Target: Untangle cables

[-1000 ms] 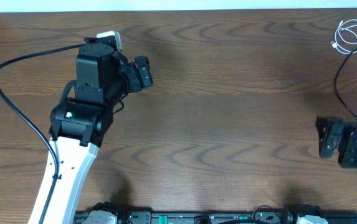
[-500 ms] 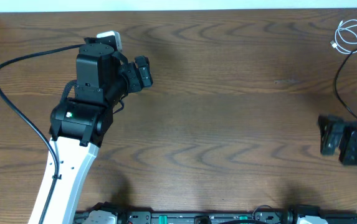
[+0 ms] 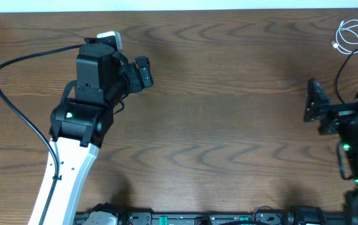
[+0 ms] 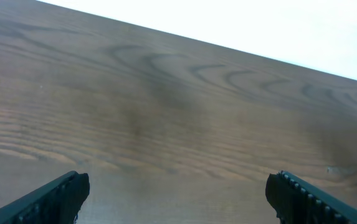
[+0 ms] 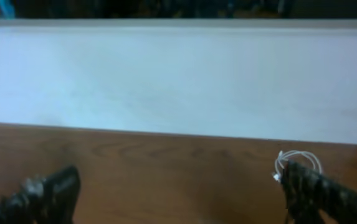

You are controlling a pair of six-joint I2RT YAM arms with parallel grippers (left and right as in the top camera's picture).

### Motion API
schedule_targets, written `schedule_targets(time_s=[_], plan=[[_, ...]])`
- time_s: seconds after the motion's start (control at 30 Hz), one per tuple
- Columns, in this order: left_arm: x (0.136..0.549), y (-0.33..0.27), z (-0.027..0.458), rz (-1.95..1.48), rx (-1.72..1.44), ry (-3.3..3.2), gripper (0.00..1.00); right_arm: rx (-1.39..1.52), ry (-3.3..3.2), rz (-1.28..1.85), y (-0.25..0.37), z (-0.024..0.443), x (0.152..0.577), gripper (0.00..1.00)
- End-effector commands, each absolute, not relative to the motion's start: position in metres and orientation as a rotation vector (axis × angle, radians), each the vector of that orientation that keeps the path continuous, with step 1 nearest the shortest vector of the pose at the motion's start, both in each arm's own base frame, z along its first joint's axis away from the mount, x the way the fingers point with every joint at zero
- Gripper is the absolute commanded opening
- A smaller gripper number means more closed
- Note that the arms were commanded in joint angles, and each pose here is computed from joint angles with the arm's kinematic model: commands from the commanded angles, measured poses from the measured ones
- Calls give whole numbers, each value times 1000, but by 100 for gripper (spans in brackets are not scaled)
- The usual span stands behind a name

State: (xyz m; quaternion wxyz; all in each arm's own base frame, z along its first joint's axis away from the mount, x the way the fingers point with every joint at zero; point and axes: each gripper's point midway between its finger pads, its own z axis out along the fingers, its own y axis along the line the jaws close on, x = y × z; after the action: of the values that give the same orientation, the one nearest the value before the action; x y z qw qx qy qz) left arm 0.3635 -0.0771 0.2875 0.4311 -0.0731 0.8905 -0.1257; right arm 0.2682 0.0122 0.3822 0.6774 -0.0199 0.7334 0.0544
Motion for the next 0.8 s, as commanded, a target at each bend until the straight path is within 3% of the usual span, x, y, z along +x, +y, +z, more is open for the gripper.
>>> schedule_targets(time_s=[0.0,0.47,0.77], plan=[[365,-75,293,-291,-166,2208,96,42,1641,204,13,343,269,99],[365,-75,293,-291,-166,2207,96,174,1552,241,4,218,264,99],[365,-75,293,-291,-167,2208,96,159,1570,239,7,177,257,99]])
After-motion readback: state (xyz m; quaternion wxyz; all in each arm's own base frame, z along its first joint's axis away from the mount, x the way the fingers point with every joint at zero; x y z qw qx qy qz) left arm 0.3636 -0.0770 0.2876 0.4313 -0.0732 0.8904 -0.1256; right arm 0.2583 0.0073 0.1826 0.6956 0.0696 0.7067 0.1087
